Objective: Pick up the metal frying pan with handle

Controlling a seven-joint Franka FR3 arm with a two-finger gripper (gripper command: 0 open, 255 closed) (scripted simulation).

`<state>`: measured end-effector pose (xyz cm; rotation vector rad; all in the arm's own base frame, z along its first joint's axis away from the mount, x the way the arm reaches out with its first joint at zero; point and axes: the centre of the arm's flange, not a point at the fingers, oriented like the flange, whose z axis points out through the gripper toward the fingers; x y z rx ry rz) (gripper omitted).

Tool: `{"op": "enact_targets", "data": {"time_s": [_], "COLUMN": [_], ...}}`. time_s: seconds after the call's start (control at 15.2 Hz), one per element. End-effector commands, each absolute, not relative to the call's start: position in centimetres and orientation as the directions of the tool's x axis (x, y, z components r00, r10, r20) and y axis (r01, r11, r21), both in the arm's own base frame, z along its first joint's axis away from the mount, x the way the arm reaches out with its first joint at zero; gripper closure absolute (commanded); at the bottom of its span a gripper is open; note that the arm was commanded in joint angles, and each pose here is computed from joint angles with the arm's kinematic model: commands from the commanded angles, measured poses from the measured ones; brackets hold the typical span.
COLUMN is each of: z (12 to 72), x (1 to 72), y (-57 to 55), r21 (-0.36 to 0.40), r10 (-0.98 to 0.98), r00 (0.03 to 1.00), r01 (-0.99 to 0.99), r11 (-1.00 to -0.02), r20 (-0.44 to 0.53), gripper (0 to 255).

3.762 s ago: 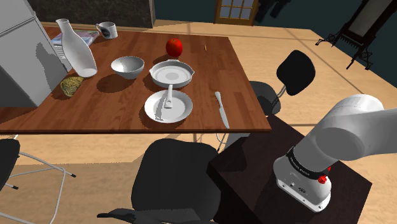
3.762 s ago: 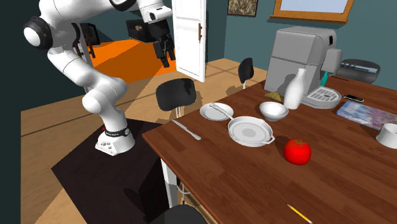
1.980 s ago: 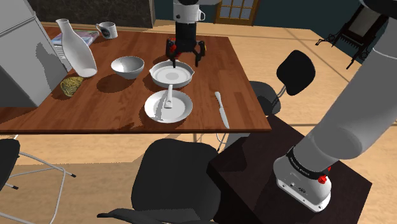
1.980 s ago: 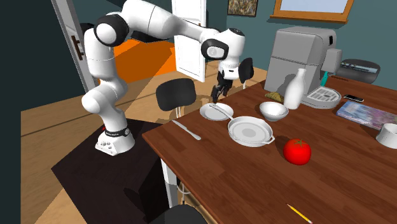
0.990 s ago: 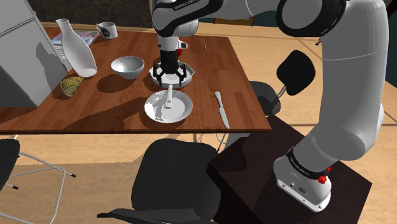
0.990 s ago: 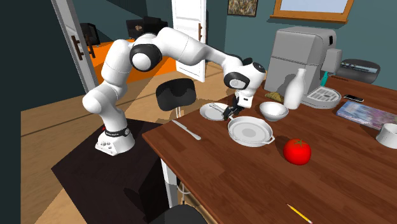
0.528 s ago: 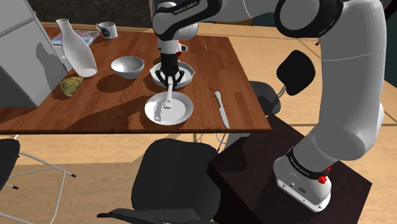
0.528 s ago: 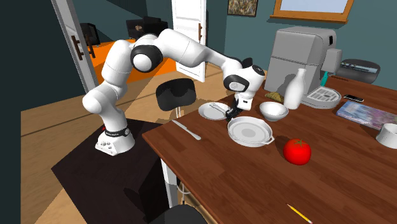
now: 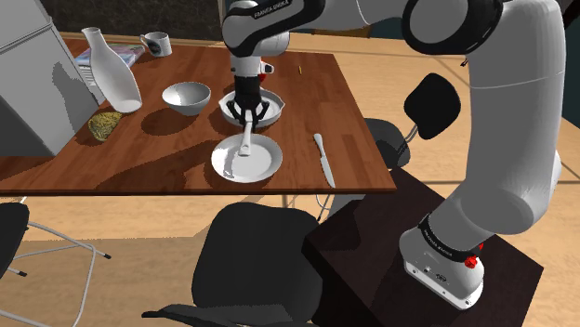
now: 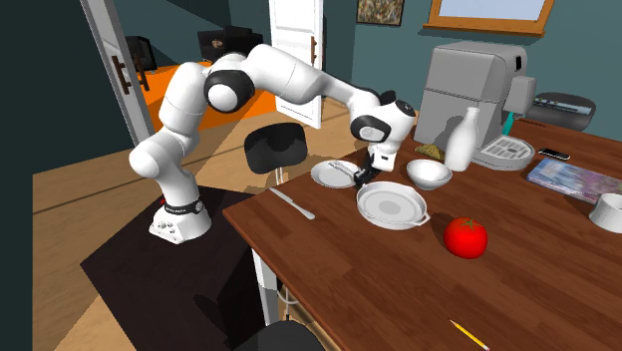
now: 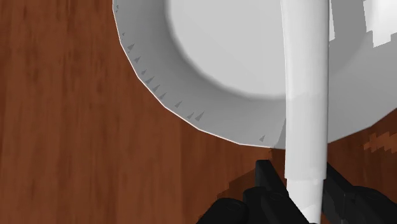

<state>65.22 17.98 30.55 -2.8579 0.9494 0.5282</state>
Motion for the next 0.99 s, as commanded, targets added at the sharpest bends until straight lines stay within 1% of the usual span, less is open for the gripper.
{"op": "enact_targets", "data": {"time_s": [0.0,0.79,0.92], "z": [31.5,37.9,37.9], "x": [65.2,65.2,65.2], "y": [18.0,18.0,18.0], "r21": [0.028,0.028,0.028], "r10": [-0.565,-0.565,-0.565], "r00": [0.748,0.748,0.748], "r01": [-0.594,-0.594,-0.594], "r11": [-0.804,-0.804,-0.804], "r20": [-0.348,-0.348,-0.348], "gripper": [255,255,255]}}
